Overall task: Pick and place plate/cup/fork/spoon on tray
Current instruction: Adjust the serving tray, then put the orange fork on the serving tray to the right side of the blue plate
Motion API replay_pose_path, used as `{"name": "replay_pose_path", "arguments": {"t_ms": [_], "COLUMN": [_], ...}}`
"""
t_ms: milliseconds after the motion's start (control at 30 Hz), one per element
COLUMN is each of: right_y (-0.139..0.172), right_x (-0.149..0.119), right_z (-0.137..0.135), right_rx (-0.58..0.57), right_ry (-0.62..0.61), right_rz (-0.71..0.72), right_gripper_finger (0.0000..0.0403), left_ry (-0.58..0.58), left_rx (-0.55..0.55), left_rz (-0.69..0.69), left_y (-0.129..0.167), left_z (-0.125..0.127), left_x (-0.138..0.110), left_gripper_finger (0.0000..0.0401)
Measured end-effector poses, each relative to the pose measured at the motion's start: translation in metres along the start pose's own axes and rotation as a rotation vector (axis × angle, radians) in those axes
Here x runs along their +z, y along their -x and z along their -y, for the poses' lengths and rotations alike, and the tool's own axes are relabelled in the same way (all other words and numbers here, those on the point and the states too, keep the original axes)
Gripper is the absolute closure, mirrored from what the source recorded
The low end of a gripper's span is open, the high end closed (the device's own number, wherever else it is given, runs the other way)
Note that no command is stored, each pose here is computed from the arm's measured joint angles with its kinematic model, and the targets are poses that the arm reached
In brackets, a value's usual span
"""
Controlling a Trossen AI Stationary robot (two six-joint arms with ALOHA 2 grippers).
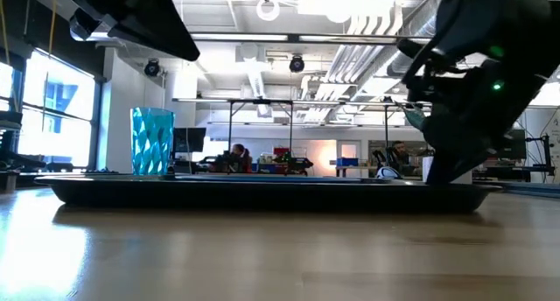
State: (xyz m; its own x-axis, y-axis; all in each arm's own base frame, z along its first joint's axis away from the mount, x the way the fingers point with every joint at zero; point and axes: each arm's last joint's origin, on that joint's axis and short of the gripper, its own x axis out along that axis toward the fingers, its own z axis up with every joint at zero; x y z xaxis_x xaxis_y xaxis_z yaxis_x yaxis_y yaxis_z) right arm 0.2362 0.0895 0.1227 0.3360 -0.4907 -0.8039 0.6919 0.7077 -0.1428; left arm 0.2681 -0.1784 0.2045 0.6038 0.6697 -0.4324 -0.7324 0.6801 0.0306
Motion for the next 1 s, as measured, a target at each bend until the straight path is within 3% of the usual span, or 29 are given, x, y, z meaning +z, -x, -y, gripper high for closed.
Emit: {"name": "replay_pose_path", "arguments": {"t_ms": [200, 367, 533, 767, 900, 1000], "right_y": [0.011, 0.017, 0.018, 0.017, 0.01, 0.002], "right_x": [-0.015, -0.025, -0.021, 0.024, 0.068, 0.094], "right_z": [-0.006, -0.002, 0.001, 0.001, 0.003, 0.007], "right_rx": [0.045, -0.003, -0.081, -0.253, -0.33, -0.348], "right_ry": [0.054, 0.073, 0.084, 0.012, 0.074, 0.135], "right_rz": [-0.027, -0.023, 0.157, 0.495, 0.428, 0.391], "right_gripper_finger": [0.0353, 0.0364, 0.0366, 0.0366, 0.0357, 0.0342], "left_ry": [0.013, 0.021, 0.022, -0.215, -0.281, -0.33], "left_rx": [0.024, 0.03, 0.047, 0.14, 0.179, 0.149], "left_rz": [-0.011, -0.031, -0.038, -0.146, -0.177, -0.201], "left_y": [-0.008, -0.012, -0.018, -0.069, -0.099, -0.118], "left_z": [-0.002, -0.002, -0.003, -0.017, -0.031, -0.036], "left_x": [0.004, 0.005, 0.008, 0.029, 0.037, 0.05], "left_gripper_finger": [0.0399, 0.0398, 0.0398, 0.0398, 0.0398, 0.0398]}}
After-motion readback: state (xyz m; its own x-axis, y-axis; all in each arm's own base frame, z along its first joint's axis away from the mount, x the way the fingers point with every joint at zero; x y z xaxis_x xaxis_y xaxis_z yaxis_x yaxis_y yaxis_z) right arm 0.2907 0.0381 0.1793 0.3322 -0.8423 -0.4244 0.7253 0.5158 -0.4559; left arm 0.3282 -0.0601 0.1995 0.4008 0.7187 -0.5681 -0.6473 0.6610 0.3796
